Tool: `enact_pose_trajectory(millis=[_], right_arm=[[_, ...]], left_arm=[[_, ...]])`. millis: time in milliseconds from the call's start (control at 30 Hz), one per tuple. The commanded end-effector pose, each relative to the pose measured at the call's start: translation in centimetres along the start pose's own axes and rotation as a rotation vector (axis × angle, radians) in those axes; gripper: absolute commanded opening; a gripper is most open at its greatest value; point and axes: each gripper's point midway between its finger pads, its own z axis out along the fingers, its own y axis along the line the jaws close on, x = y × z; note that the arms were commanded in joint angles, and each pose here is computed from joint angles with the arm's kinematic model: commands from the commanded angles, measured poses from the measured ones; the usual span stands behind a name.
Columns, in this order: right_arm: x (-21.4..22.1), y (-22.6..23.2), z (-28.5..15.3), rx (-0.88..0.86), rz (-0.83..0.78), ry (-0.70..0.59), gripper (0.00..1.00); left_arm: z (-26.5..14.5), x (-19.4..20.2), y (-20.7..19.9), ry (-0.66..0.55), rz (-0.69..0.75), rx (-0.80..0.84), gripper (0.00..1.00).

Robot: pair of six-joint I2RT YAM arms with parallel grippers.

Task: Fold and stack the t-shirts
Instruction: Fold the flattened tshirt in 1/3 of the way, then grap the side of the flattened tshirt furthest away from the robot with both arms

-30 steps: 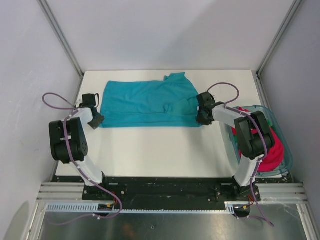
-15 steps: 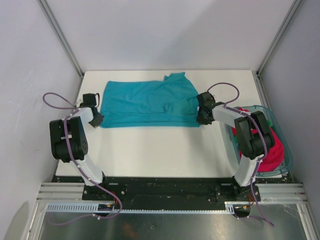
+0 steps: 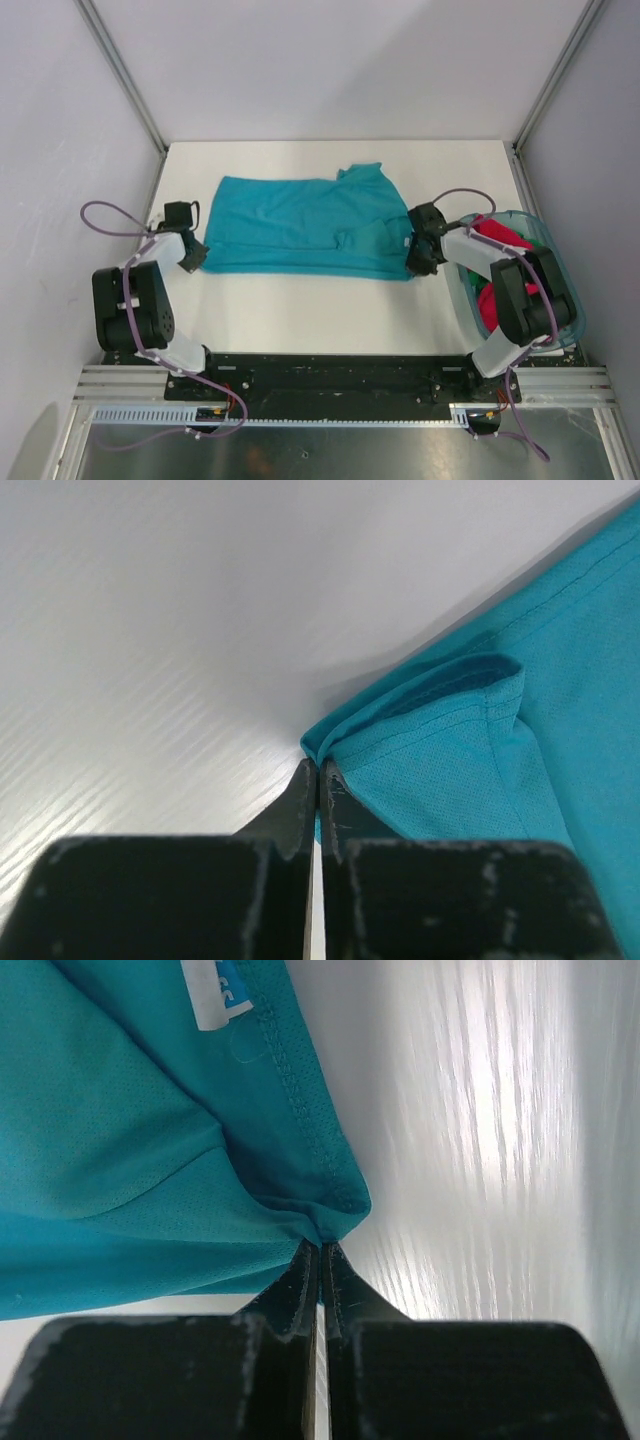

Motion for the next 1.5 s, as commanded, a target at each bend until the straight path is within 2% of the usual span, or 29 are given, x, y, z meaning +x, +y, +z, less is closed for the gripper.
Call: enact_pose_trajectory(millis=[0,333,400,500,533,600,667,800,933,1167,1467], right_arm=[[3.7,-1.7,-2.0,0.008,0.067,0.077,0.0],[8.9,-3.4,-5.6,-0.018,0.112,0.101,0.0],[9.1,-3.7,-6.2,-0.022,0.108,0.092,0.11],[8.3,-3.5,-7.6,-0.051,0.098,0.041,0.45],[7.5,-3.2,-8.3,-0.068,0.096,0.009,0.54],[5.5,-2.5,-10.0,-0.097,0.084,-0.065,0.61],[2.8,-1.1,-11.7,-0.136,0.065,-0.154,0.64],[-3.5,2.6,-13.9,-0.209,0.018,-0.321,0.65],[-9.1,6.4,-14.0,-0.257,-0.023,-0.422,0.65],[-16.0,9.9,-11.4,-0.301,-0.044,-0.497,0.65],[-20.3,10.3,-7.5,-0.275,-0.07,-0.538,0.64]], left_arm=[[-1.4,0.8,2.7,-0.036,-0.026,-0.056,0.0],[-3.7,3.5,6.6,-0.045,-0.072,-0.104,0.02],[-4.0,3.6,6.6,-0.046,-0.065,-0.093,0.11],[-5.0,2.6,6.0,-0.077,-0.051,-0.048,0.39],[-5.5,1.9,5.6,-0.097,-0.038,-0.025,0.47],[-7.0,0.0,4.5,-0.15,-0.008,0.024,0.58],[-8.6,-2.3,3.0,-0.205,0.023,0.071,0.61],[-10.7,-5.6,-2.4,-0.262,0.12,0.203,0.61],[-11.1,-8.5,-8.8,-0.315,0.253,0.259,0.55],[-4.4,-10.6,-15.9,-0.246,0.367,0.243,0.43],[2.3,-11.1,-21.0,-0.193,0.383,0.258,0.41]])
